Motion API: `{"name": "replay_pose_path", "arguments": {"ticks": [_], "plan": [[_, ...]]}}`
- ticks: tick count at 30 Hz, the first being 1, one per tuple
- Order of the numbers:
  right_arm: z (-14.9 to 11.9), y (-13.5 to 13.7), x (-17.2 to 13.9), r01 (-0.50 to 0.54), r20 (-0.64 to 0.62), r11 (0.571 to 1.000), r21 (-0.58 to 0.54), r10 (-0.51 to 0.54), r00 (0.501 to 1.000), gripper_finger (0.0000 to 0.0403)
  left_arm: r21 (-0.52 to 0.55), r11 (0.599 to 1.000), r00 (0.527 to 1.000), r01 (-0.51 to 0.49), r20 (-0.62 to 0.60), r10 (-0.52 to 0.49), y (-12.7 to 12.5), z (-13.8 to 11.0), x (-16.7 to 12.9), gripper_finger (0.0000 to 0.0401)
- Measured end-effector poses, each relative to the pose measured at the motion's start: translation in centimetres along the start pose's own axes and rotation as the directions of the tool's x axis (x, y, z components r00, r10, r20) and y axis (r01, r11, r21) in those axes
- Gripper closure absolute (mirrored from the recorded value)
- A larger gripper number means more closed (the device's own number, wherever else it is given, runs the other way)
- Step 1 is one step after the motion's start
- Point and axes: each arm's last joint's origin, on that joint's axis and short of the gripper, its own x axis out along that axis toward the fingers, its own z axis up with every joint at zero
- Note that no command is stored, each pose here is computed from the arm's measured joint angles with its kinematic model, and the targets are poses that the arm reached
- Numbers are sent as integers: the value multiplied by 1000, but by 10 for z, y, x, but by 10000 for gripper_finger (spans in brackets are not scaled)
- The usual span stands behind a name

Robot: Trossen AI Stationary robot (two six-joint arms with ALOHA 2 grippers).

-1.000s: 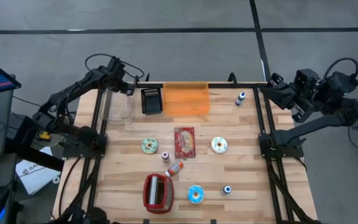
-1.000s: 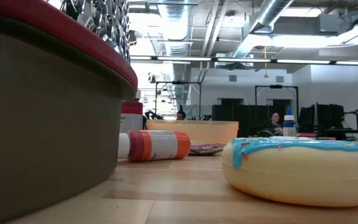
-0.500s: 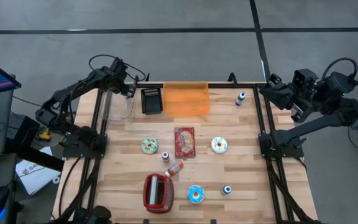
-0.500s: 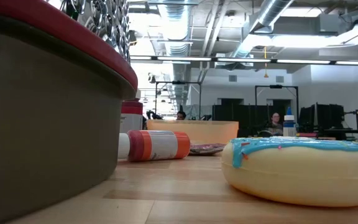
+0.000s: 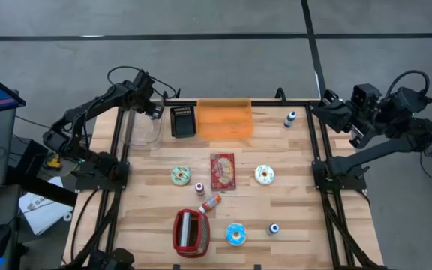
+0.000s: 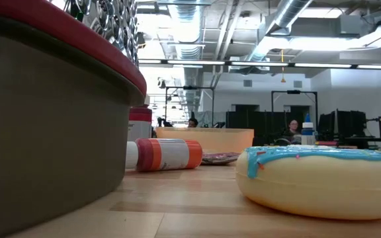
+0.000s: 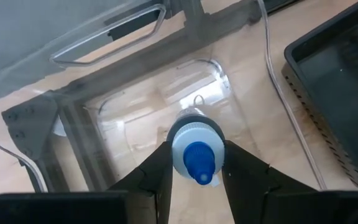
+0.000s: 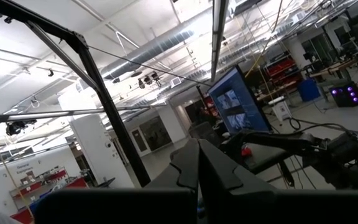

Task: Pick & Place Food Item
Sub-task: Put the bottom left blue food coloring bottle into the transparent bin

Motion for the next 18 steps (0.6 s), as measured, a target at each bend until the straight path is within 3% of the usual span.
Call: {"name": "replay_pose_path", "arguments": {"ticks": [18], "plan": [[0,0,0,-3,-2,1000,0,3,1000,403,20,1000,999,0,-42,1,-2,-9,6,294]]}}
